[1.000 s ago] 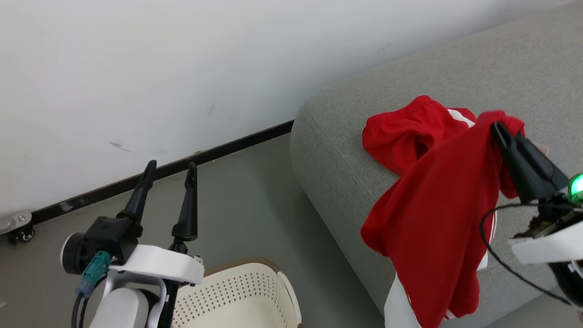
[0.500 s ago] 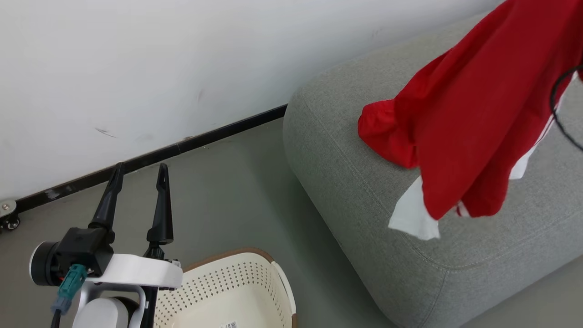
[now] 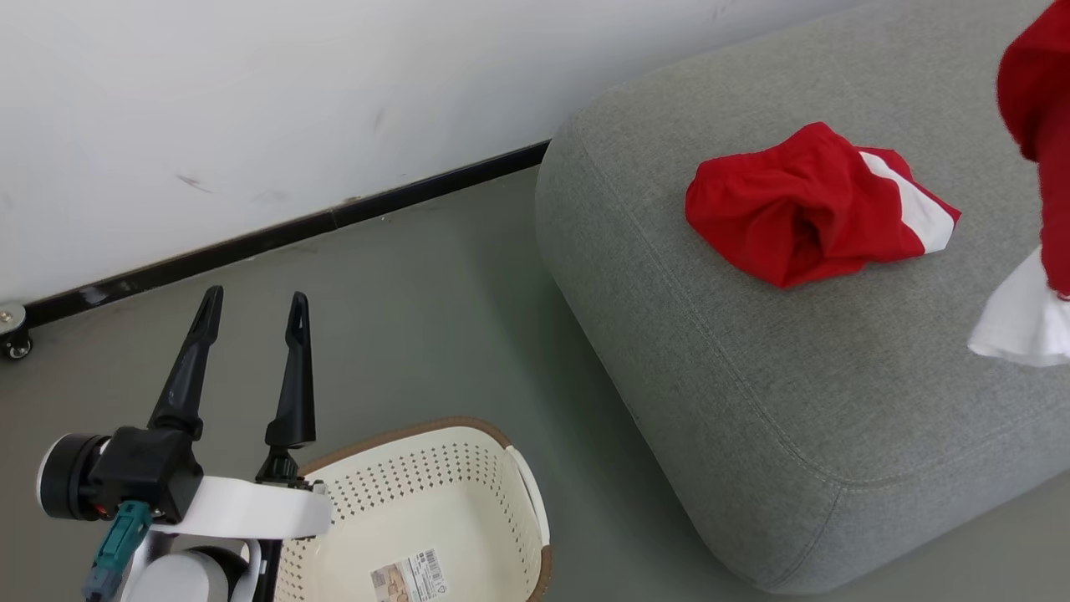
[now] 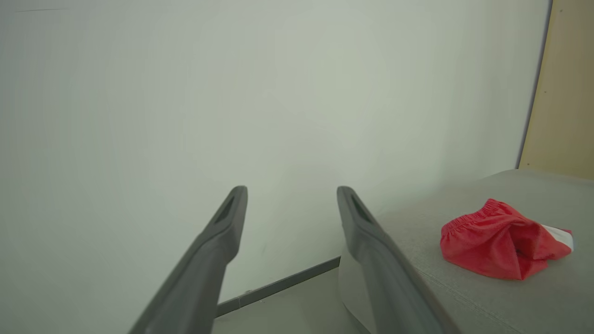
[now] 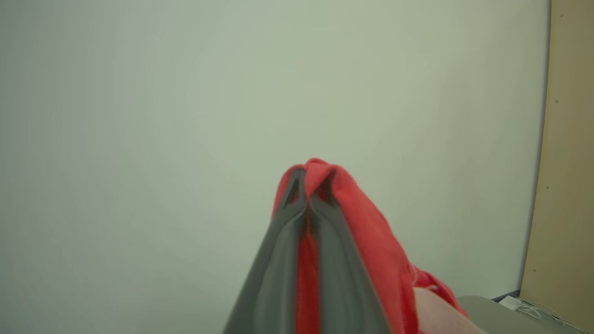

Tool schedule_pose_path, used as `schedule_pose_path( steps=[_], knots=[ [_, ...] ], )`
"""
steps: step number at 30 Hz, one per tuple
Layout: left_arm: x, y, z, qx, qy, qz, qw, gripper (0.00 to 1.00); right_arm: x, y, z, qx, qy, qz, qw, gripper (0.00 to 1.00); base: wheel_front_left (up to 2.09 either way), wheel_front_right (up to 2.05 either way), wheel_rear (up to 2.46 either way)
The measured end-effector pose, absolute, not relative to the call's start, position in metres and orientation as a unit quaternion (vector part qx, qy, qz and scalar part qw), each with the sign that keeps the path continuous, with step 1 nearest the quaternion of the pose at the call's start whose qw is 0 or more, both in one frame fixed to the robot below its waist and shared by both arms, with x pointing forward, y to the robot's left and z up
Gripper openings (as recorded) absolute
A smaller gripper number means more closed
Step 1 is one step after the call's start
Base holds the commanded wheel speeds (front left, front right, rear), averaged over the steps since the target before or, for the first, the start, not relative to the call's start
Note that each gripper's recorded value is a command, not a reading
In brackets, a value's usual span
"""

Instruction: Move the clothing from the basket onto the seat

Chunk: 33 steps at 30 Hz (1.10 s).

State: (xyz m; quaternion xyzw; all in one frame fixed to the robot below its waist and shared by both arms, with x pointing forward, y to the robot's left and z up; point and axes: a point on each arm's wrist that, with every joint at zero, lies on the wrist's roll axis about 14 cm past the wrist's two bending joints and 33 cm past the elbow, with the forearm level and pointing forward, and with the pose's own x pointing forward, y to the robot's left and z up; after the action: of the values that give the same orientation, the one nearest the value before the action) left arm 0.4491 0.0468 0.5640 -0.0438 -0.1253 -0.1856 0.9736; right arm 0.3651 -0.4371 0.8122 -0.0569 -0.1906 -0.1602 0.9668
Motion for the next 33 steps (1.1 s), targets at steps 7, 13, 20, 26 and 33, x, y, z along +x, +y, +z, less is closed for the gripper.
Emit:
schedule_pose_path(
  steps=[7,13,20,26,33],
  knots=[
    [0.451,0.050,0.557,-0.037,-0.119,-0.187,0.974,1.00,0.386,-0.451,0.805,-0.070,-0.154,-0.180,0.969,0.00,0.00,0.00,0.00],
    [0.453,0.056,0.548,-0.027,-0.105,-0.189,0.976,1.00,0.400,-0.467,0.800,-0.061,-0.143,-0.201,0.967,0.00,0.00,0.00,0.00],
    [0.455,0.064,0.543,-0.015,-0.098,-0.186,0.978,1.00,0.426,-0.473,0.771,-0.049,-0.107,-0.208,0.971,0.00,0.00,0.00,0.00],
    [0.458,0.071,0.536,-0.010,-0.082,-0.183,0.980,1.00,0.450,-0.469,0.743,-0.044,-0.079,-0.200,0.976,0.00,0.00,0.00,0.00],
    [0.465,0.073,0.530,-0.003,-0.076,-0.184,0.980,1.00,0.482,-0.446,0.690,-0.028,-0.036,-0.173,0.984,0.00,0.00,0.00,0.00]
  ],
)
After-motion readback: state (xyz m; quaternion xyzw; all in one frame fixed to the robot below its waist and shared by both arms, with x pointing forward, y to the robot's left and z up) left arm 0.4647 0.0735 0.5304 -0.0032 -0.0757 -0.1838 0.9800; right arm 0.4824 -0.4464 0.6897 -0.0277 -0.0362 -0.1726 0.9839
